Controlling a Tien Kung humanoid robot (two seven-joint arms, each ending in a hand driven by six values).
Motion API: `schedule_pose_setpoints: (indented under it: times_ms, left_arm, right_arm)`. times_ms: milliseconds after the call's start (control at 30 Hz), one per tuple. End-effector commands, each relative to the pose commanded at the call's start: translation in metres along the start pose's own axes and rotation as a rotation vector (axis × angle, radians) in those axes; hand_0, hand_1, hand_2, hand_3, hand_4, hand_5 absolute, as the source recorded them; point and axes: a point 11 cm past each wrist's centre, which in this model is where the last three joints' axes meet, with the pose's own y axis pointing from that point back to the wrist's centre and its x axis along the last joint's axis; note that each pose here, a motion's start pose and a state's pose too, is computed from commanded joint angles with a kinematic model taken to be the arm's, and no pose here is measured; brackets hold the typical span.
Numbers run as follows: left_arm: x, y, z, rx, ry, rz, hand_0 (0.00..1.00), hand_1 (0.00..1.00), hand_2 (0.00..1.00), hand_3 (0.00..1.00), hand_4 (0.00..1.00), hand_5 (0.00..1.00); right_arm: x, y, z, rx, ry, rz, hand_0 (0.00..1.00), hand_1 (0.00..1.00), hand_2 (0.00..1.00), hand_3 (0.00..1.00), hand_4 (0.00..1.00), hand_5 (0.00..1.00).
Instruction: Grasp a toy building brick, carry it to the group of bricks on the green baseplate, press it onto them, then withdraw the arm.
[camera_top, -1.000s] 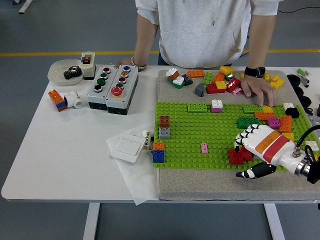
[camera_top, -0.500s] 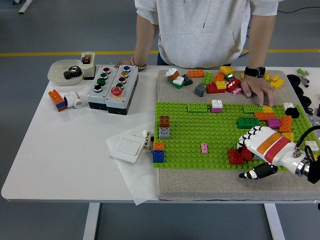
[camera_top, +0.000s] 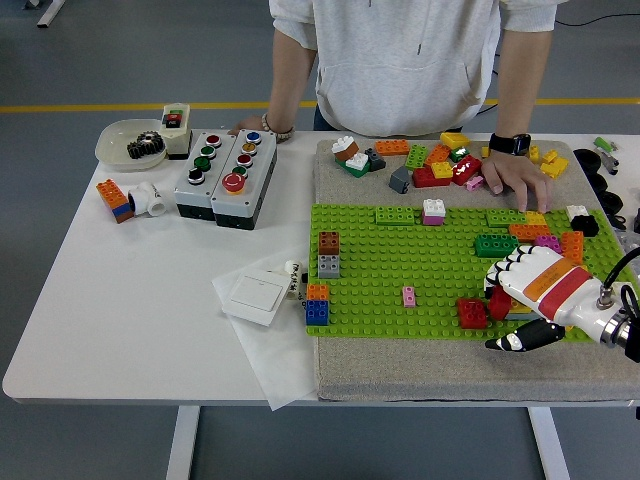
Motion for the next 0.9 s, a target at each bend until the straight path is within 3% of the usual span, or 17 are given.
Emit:
schedule_pose_setpoints:
  times_ms: [900]
  left_arm:
    - [0.001,0.0,0.001,-0.002,0.003,0.003,0.743,0.737,0.726,0.584,0.612,0.648]
  right_arm:
    - [0.002,0.008,0.013,-0.035,0.001,-0.003,0.61,0.588,0.669,0.543,0.998,0.619]
